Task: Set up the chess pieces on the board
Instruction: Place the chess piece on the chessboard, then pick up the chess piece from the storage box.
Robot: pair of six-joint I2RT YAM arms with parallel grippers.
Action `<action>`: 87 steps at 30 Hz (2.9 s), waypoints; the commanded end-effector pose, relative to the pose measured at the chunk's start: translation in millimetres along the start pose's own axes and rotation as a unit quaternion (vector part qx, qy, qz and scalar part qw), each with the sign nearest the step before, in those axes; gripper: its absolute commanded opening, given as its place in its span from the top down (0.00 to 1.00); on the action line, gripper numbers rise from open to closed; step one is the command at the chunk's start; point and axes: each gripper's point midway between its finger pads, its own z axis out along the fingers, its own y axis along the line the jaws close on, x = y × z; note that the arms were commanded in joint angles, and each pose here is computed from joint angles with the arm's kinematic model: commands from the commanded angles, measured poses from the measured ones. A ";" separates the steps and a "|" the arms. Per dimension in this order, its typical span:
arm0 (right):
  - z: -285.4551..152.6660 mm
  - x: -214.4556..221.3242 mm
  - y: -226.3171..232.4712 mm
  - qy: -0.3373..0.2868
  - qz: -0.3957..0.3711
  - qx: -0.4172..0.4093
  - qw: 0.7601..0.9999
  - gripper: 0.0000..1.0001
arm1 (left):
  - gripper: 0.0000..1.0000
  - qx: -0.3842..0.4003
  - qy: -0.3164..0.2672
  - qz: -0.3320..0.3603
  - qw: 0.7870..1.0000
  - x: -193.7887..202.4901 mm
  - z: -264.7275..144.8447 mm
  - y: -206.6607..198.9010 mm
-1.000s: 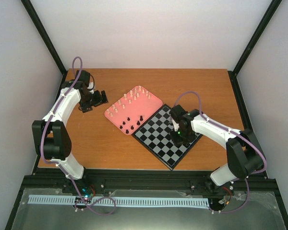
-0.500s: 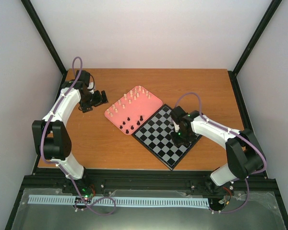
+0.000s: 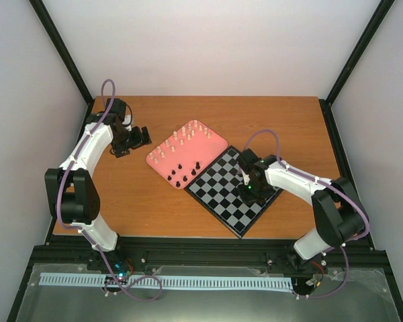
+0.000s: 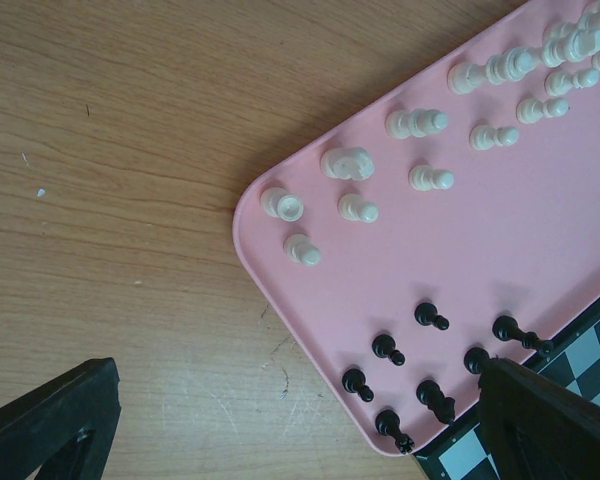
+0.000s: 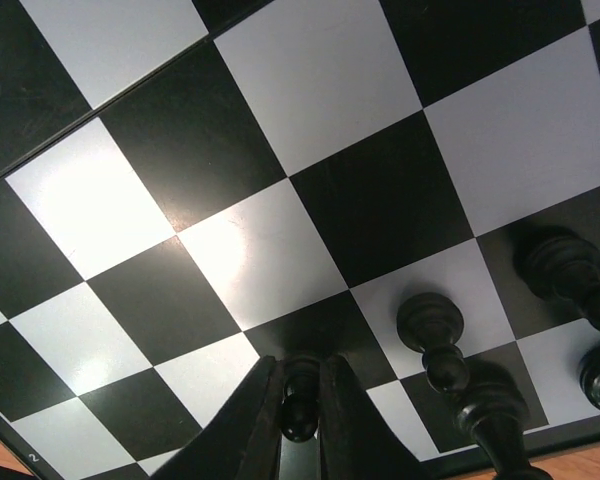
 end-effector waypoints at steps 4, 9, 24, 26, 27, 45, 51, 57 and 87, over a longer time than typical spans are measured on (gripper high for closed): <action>0.7 -4.5 -2.7 -0.007 0.006 0.010 1.000 0.84 | 0.00 0.009 -0.004 -0.004 1.000 -2.4 -0.6 -4.8; -1.6 -5.6 0.8 -0.009 0.003 0.001 1.000 0.80 | 0.00 0.009 -0.006 -0.002 1.000 -3.1 -1.7 -5.2; -81.5 -76.0 45.7 -0.109 -0.042 -0.078 0.990 0.61 | 0.00 0.011 -0.006 -0.003 1.000 -2.9 -2.4 -5.7; -82.3 -95.6 57.5 -0.113 -0.053 -0.094 0.988 0.61 | 0.00 0.012 -0.007 -0.002 1.000 -3.5 -2.7 -6.2; -82.3 -107.6 63.6 -0.117 -0.061 -0.100 0.986 0.61 | 0.00 0.011 -0.007 -0.003 1.000 -3.3 -2.6 -6.3; -27.6 -241.6 197.2 -0.129 -0.201 -0.171 0.956 0.61 | 0.00 -0.025 -0.013 -0.013 1.000 -4.3 -4.5 6.1; 1.6 -233.7 208.3 -0.098 -0.215 -0.170 0.957 0.61 | 0.00 -0.020 -0.010 -0.012 1.000 -3.5 -3.3 5.1; 19.5 -229.0 207.6 -0.080 -0.216 -0.164 0.959 0.62 | 0.00 -0.019 -0.009 -0.010 1.000 -3.1 -2.8 4.7; 43.3 -229.4 207.0 -0.065 -0.204 -0.153 0.965 0.82 | 0.00 -0.011 -0.004 -0.008 1.000 -1.7 1.3 2.7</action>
